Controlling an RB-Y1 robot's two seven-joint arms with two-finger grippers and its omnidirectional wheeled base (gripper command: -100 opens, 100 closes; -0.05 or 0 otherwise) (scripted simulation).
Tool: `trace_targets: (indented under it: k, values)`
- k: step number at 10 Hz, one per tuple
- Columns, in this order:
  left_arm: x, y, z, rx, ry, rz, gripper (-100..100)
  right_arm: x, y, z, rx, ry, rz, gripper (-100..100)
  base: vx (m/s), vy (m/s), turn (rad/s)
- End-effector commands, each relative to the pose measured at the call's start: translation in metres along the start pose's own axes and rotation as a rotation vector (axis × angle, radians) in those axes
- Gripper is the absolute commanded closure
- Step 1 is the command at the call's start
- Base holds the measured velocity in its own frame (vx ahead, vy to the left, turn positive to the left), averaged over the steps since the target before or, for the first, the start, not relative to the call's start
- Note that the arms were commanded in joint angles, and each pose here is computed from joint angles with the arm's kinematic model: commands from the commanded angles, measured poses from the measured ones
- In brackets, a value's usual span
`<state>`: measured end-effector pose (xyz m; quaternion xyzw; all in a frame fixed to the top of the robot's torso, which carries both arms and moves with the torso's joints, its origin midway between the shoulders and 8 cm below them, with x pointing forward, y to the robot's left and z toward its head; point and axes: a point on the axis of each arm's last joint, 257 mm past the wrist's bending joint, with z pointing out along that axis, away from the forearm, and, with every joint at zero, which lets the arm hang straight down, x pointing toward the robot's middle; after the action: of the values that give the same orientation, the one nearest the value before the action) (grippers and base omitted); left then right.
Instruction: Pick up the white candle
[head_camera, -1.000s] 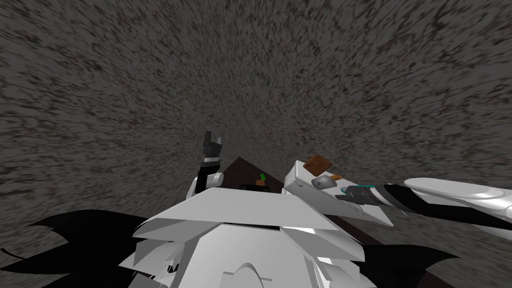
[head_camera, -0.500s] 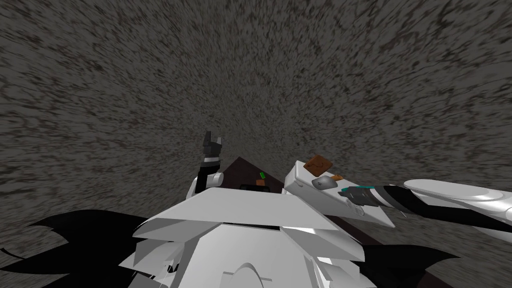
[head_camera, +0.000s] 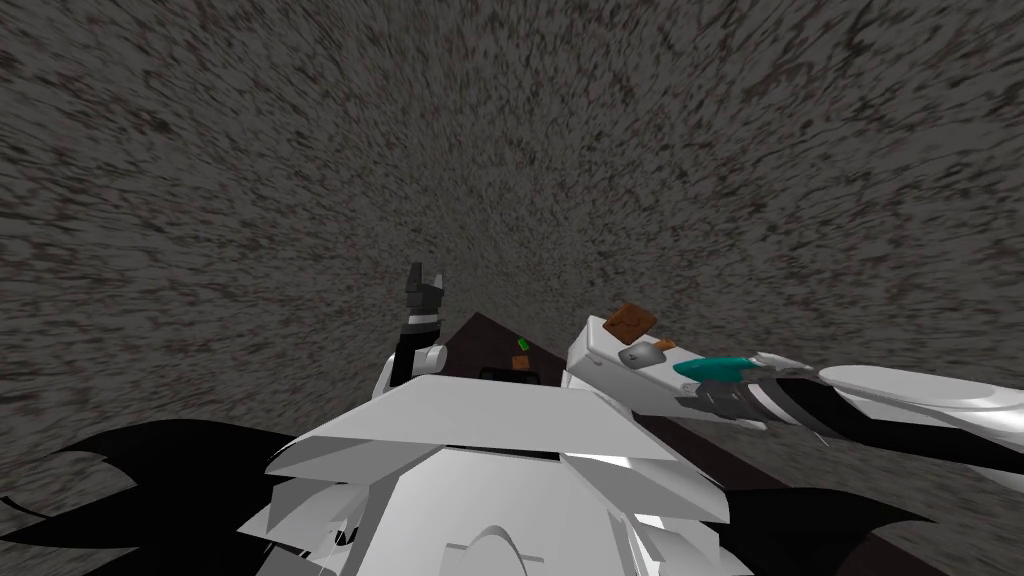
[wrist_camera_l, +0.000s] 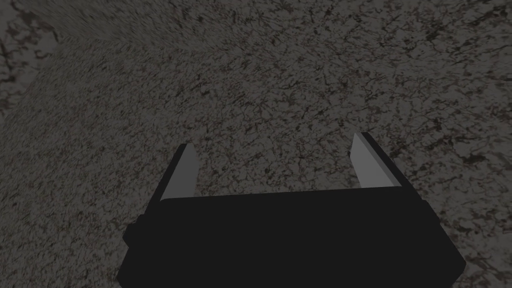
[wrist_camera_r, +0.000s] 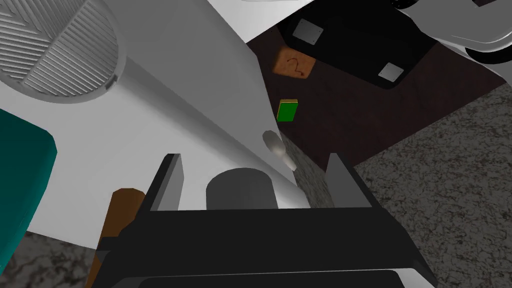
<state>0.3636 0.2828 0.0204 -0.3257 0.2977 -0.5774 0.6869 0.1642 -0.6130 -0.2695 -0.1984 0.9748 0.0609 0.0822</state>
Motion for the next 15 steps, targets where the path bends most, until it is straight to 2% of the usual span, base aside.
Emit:
trace_targets:
  k: [1, 3, 4, 6, 7, 8, 11, 12, 13, 15]
  values:
    - [0.000, 0.000, 0.000, 0.000, 0.000, 0.000, 0, 0.003, -0.001, 0.000, -0.004, 0.003, 0.004, -100, -0.097, 0.029, -0.055]
    - [0.000, 0.000, 0.000, 0.000, 0.000, 0.000, 0, 0.011, 0.000, 0.000, -0.013, 0.013, 0.022, -100, -0.064, 0.024, -0.076]
    - [0.000, 0.000, 0.000, 0.000, 0.000, 0.000, 0, -0.002, -0.004, -0.009, -0.001, 0.022, -0.015, -100, 0.010, 0.003, 0.093]
    - [0.000, 0.000, 0.000, 0.000, 0.000, 0.000, 0, -0.023, -0.005, -0.014, 0.010, 0.005, -0.042, -100, 0.105, -0.012, 0.112]
    - [0.000, 0.000, 0.000, 0.000, 0.000, 0.000, 0, -0.023, -0.005, -0.014, 0.010, 0.005, -0.042, -100, 0.118, -0.008, 0.048]
    - [0.000, 0.000, 0.000, 0.000, 0.000, 0.000, 0, -0.037, -0.004, -0.017, 0.014, -0.008, -0.059, -100, 0.113, 0.003, 0.057]
    - [0.000, 0.000, 0.000, 0.000, 0.000, 0.000, 0, -0.041, -0.004, -0.018, 0.013, -0.011, -0.062, -100, 0.026, 0.005, 0.008]
    - [0.000, 0.000, 0.000, 0.000, 0.000, 0.000, 0, -0.041, -0.004, -0.018, 0.013, -0.012, -0.063, 0, 0.000, 0.000, 0.000]
    - [0.000, 0.000, 0.000, 0.000, 0.000, 0.000, 0, -0.030, -0.004, -0.010, 0.015, -0.013, -0.053, -100, 0.005, -0.005, 0.044]
    - [0.000, 0.000, 0.000, 0.000, 0.000, 0.000, 0, -0.025, -0.004, -0.006, 0.016, -0.014, -0.048, -100, 0.008, -0.003, 0.039]
